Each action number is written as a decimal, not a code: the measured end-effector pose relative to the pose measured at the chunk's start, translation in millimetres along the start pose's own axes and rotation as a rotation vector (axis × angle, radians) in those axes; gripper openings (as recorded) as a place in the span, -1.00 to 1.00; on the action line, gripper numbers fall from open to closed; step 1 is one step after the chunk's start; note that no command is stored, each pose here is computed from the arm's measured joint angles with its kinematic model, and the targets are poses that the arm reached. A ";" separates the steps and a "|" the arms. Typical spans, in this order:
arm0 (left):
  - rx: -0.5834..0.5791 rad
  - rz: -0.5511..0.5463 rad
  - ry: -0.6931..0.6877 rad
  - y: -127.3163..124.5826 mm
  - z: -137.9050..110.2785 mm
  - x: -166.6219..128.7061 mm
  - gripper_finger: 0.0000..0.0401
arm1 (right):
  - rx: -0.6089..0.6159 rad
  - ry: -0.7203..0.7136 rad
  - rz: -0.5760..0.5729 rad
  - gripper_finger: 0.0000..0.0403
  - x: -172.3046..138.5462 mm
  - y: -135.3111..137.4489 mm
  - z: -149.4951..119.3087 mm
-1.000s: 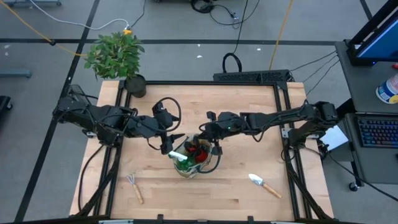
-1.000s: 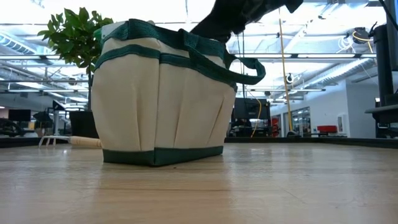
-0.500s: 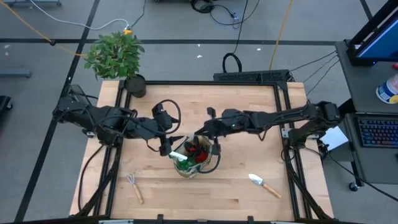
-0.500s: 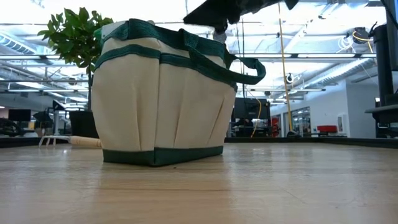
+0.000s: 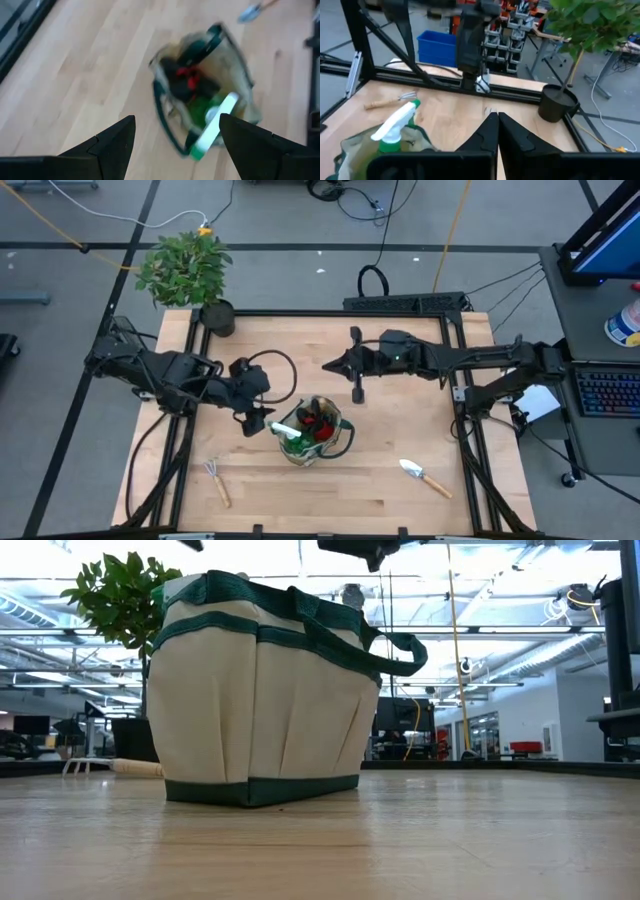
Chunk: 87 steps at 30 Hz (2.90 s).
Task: Pick & Place Garden tools in Gardening bag
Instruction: Put the top hand rake into the gardening bag
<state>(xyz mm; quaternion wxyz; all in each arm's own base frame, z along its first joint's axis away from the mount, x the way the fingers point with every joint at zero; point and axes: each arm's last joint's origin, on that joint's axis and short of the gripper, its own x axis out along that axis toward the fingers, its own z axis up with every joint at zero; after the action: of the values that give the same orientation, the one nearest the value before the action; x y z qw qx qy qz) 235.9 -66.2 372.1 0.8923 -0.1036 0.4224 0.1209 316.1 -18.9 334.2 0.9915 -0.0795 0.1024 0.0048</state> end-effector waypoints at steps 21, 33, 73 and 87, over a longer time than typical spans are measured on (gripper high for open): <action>0.170 0.348 0.340 38.6 -66.7 66.6 0.48 | 0.076 0.046 0.029 -1.00 -27.7 -21.3 2.9; 0.149 0.247 0.437 81.8 -87.0 116.0 0.48 | 0.134 -0.020 -0.006 -1.00 -65.5 -16.5 -15.3; 0.266 0.069 0.491 154.3 -115.4 177.0 0.48 | 0.188 -0.087 -0.066 -1.00 -100.7 -10.5 -25.3; 0.211 0.005 0.486 154.5 -120.7 198.6 0.19 | 0.207 -0.087 -0.088 -1.00 -100.8 -10.9 -25.3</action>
<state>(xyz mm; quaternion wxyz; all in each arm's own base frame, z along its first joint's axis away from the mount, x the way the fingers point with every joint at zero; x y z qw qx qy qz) 223.1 71.4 129.7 0.7703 -0.0352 0.6347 0.0499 212.6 -33.0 332.0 0.9972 0.0190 0.0557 -0.0456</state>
